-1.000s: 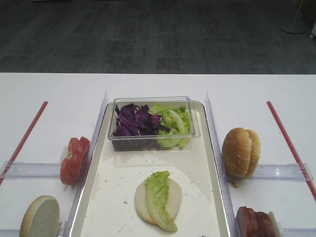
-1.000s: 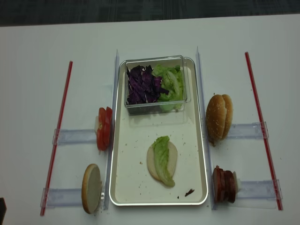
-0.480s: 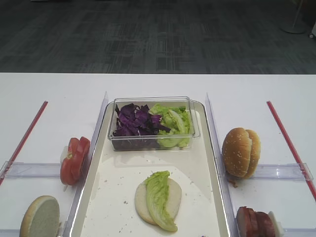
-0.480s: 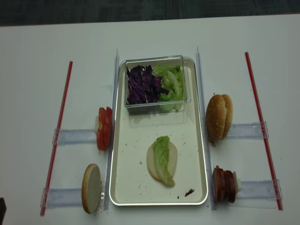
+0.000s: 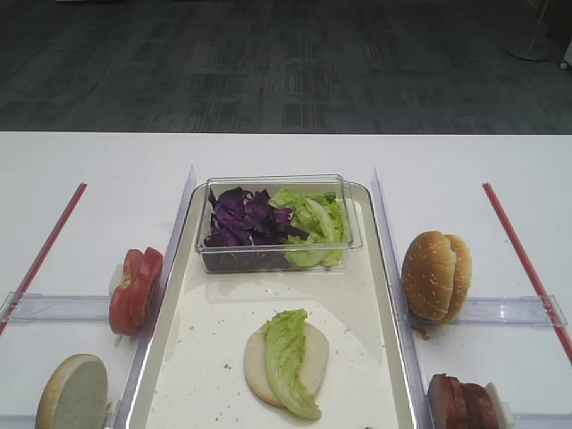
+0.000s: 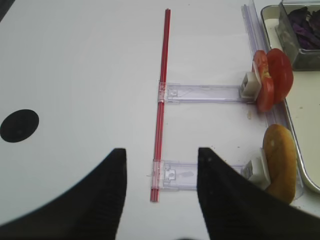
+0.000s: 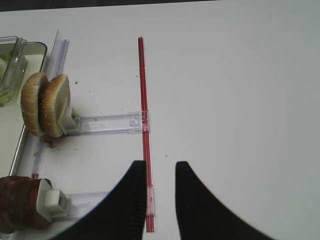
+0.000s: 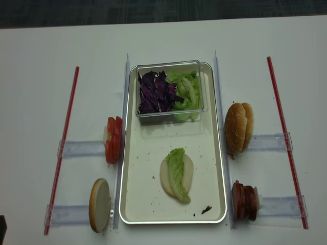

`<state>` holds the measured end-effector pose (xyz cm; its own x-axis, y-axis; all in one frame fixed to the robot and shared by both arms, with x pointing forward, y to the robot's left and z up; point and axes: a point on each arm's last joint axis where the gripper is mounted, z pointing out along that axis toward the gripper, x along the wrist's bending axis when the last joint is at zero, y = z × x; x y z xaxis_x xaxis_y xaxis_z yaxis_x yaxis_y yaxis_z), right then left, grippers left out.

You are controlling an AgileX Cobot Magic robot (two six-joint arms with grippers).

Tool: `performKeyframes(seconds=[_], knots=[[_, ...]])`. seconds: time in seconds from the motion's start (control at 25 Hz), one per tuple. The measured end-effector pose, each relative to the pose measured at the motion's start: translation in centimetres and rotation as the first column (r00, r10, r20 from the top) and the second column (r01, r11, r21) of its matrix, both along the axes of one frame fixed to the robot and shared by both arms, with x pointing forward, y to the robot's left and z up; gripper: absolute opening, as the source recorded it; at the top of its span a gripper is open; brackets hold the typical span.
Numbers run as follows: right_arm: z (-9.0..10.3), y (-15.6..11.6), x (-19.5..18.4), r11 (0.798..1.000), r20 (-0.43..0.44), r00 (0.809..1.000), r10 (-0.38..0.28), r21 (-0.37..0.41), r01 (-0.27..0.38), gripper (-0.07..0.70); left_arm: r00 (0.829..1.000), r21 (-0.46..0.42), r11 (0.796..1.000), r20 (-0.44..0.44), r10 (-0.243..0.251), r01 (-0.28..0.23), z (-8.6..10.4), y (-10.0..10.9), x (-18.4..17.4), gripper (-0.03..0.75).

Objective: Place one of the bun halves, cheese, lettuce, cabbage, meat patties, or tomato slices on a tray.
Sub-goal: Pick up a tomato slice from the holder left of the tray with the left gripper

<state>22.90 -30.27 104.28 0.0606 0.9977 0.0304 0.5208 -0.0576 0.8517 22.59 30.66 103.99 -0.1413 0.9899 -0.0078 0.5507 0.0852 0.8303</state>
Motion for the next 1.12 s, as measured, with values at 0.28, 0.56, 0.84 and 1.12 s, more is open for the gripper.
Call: performKeyframes(seconds=[0.28,0.56,0.84,1.12], knots=[[0.0,0.0,0.0,1.0,0.0,1.0,0.0,0.0,0.0,0.193,1.0,0.0,1.0,0.0,0.0,0.0,0.0,0.0,0.0,0.302],[0.0,0.0,0.0,1.0,0.0,1.0,0.0,0.0,0.0,0.193,1.0,0.0,1.0,0.0,0.0,0.0,0.0,0.0,0.0,0.303],[0.0,0.0,0.0,1.0,0.0,1.0,0.0,0.0,0.0,0.193,1.0,0.0,1.0,0.0,0.0,0.0,0.0,0.0,0.0,0.351],[0.0,0.0,0.0,1.0,0.0,1.0,0.0,0.0,0.0,0.193,1.0,0.0,1.0,0.0,0.0,0.0,0.0,0.0,0.0,0.461]])
